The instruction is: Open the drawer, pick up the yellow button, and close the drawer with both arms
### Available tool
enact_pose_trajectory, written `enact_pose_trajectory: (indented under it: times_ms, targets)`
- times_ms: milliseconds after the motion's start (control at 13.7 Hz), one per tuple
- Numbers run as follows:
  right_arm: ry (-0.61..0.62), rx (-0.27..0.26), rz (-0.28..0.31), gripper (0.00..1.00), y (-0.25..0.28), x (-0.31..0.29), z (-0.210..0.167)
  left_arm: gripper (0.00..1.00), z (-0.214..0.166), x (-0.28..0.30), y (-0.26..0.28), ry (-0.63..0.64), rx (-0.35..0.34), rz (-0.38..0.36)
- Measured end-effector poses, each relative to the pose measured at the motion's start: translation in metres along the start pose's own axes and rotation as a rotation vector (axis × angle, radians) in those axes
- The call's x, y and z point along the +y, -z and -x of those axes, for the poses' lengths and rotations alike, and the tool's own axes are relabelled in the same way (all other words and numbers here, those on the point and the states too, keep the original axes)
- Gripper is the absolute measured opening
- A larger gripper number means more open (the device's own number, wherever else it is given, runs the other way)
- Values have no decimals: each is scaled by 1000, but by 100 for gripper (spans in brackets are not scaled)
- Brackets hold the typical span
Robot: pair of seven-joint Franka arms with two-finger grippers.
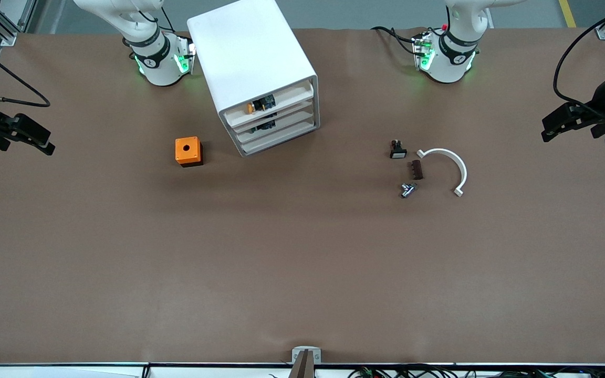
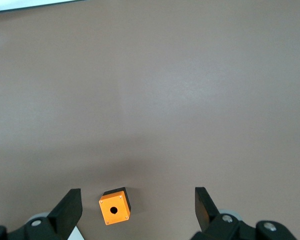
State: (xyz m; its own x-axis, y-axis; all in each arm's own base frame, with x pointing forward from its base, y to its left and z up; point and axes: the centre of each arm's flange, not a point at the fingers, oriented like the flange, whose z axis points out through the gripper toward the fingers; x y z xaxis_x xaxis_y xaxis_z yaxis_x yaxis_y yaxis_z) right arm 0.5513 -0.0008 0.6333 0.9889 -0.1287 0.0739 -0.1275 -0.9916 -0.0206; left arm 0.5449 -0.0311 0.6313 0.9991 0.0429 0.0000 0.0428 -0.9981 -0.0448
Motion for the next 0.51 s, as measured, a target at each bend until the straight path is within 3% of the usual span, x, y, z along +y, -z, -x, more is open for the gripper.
enact_pose_trajectory:
  times_ms: [511]
  targets:
    - [-6,0,1,100,0,4,0,100,-7,-1,1,2,1,4]
